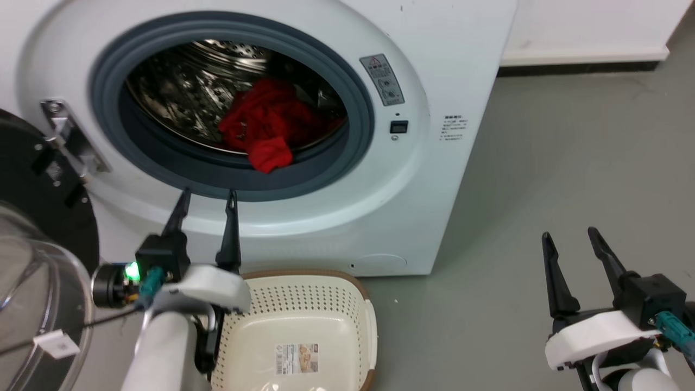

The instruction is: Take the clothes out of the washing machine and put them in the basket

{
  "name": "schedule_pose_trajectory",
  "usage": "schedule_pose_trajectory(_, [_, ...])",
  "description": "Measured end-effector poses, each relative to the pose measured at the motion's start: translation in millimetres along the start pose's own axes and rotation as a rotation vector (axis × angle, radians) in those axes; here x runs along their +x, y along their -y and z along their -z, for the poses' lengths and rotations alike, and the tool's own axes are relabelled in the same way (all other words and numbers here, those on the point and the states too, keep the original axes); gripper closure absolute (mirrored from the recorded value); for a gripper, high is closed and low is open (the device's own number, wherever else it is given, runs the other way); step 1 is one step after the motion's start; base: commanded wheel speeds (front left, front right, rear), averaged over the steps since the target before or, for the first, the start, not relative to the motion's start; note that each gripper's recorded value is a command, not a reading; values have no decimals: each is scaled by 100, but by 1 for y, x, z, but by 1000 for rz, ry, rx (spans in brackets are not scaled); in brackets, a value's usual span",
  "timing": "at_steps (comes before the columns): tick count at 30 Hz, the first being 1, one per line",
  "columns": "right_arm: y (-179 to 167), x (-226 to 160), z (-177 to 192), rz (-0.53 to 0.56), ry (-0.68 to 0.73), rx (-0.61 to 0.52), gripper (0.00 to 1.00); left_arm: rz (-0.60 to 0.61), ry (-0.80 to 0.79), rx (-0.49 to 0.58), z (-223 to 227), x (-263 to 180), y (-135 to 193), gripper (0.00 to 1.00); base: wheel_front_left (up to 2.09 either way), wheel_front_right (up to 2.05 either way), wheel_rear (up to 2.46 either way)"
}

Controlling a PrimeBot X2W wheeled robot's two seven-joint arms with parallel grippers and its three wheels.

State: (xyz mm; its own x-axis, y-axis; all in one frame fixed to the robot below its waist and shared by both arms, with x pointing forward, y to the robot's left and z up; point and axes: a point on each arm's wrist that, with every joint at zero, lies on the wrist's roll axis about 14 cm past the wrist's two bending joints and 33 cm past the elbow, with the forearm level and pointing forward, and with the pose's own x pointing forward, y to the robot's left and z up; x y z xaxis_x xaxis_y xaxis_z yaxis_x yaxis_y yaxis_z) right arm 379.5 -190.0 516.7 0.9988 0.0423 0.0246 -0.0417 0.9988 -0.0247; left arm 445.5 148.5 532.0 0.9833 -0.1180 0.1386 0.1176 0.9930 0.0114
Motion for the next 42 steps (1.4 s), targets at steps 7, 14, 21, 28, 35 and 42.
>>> schedule_pose_trajectory(7, [19, 8, 17, 56, -29, 8, 0, 41, -61, 4, 14, 68, 0, 0, 0, 0, 0])
schedule_pose_trajectory(14, [42, 17, 43, 123, -72, 26, 0, 81, -180, 0, 44, 137, 2, 0, 0, 0, 0])
schedule_pose_trajectory(21, [61, 23, 79, 176, -143, 35, 0, 111, -392, 39, 104, 202, -2, 0, 0, 0, 0])
schedule_pose_trajectory(28, [74, 21, 105, 222, -210, 65, 0, 147, -537, 63, 144, 238, 11, 0, 0, 0, 0])
schedule_pose_trajectory(35, [87, 20, 110, 259, -225, 54, 0, 151, -733, 108, 184, 254, 8, 0, 0, 0, 0])
schedule_pose_trajectory(42, [96, 12, 120, 291, -263, 44, 0, 128, -958, 128, 229, 242, -5, 0, 0, 0, 0])
